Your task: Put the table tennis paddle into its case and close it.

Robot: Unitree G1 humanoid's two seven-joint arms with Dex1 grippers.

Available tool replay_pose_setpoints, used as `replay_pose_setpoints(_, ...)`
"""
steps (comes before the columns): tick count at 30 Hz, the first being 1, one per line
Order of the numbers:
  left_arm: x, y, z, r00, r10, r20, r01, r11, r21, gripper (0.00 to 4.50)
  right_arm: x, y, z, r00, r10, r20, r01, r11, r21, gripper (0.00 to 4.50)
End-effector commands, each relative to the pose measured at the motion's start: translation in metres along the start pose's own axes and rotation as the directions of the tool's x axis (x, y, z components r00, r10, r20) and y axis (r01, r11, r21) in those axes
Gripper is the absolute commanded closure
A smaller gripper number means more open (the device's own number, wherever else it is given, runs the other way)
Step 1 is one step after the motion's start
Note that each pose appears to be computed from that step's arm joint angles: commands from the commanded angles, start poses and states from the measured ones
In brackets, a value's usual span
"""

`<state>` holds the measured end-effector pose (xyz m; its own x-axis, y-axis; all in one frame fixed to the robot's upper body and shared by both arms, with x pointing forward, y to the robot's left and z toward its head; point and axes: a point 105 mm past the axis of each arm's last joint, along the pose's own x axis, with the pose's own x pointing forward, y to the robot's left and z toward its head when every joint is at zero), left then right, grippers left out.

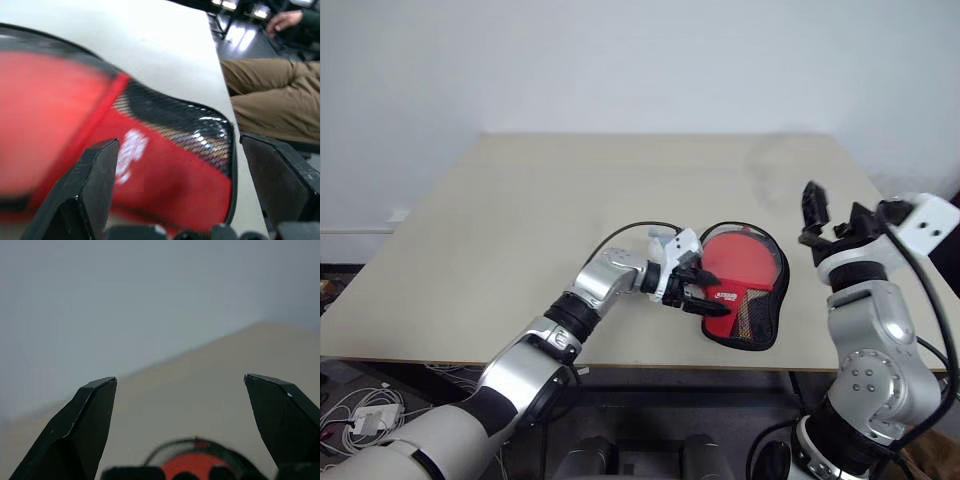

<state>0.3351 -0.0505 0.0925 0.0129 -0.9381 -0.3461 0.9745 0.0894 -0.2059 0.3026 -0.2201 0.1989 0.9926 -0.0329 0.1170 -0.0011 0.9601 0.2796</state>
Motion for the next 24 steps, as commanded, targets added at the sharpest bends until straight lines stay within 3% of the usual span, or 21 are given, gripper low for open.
replay_pose_setpoints(1,-0.018,0.003,-0.003,0.999,0.039,-0.024,-0.04,0.998,-0.047,0.38,0.002,0.017,-0.02,0.995,0.065,-0.075,-0.07,0.996,-0.057,0.06)
replay_pose_setpoints(6,-0.026,0.005,-0.021,0.993,0.077,-0.092,-0.098,0.963,-0.25,0.38,-0.002,0.01,-0.054,0.968,0.064,-0.243,-0.106,0.981,-0.163,0.06)
replay_pose_setpoints(10,-0.015,0.004,-0.022,0.994,0.074,-0.083,-0.103,0.896,-0.431,0.38,-0.006,-0.01,-0.059,0.946,0.043,-0.321,-0.134,0.954,-0.267,0.06)
replay_pose_setpoints(16,0.003,-0.007,-0.014,0.999,0.017,-0.043,-0.041,0.774,-0.632,0.38,-0.004,-0.039,-0.038,0.958,-0.038,-0.284,-0.063,0.938,-0.34,0.06)
replay_pose_setpoints(24,0.027,-0.018,-0.015,0.998,-0.025,-0.064,-0.028,0.7,-0.713,0.38,-0.01,-0.04,-0.033,0.967,-0.07,-0.245,-0.01,0.951,-0.311,0.06)
